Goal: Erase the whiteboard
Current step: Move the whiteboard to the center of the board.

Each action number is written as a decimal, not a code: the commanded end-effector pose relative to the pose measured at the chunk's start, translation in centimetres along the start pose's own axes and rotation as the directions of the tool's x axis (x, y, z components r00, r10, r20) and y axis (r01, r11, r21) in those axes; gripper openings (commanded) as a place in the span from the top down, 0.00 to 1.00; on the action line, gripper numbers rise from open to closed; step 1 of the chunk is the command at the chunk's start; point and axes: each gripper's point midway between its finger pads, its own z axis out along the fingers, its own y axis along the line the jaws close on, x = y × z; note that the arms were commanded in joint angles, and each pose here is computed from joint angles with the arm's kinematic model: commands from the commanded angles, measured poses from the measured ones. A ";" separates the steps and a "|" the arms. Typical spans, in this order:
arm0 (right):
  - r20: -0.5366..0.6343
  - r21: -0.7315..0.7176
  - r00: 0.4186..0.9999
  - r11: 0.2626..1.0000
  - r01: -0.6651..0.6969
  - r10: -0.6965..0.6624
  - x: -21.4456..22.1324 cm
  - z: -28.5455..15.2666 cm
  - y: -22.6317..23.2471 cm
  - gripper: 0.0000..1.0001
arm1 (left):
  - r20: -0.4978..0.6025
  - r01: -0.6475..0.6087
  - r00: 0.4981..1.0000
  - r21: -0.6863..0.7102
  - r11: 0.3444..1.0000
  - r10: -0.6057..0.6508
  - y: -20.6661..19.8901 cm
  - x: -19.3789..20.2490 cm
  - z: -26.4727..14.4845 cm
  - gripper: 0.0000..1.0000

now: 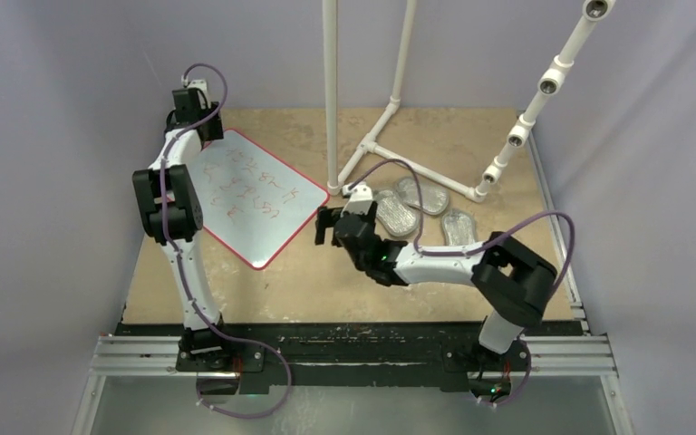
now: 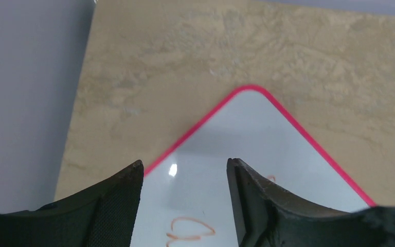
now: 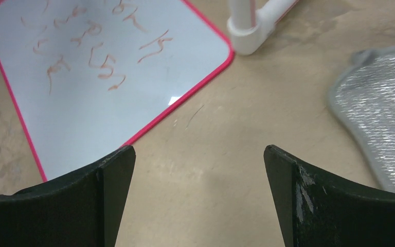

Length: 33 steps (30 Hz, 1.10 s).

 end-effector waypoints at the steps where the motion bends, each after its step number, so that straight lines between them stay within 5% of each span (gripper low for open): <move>1: 0.042 -0.011 0.999 0.999 0.030 -0.030 -0.5 0.0 3.4 0.01 | 0.021 0.005 1.000 -0.092 0.996 -0.003 2.0 -2.2 1.7 0.44; 12: 0.008 -0.057 0.999 0.997 0.052 -0.052 2.0 0.0 3.9 0.02 | -0.056 0.027 0.998 -0.224 0.974 -0.040 3.6 1.3 5.8 0.74; 22: 0.001 -0.089 0.998 0.994 0.060 -0.060 2.5 -0.3 4.1 0.03 | -0.123 -0.029 0.992 -0.320 0.947 -0.011 3.9 3.7 6.5 0.75; 33: 0.003 -0.071 0.998 0.995 0.068 -0.068 2.3 -1.0 3.1 0.03 | -0.290 -0.073 0.957 -0.176 0.982 0.020 1.6 10.5 5.9 0.81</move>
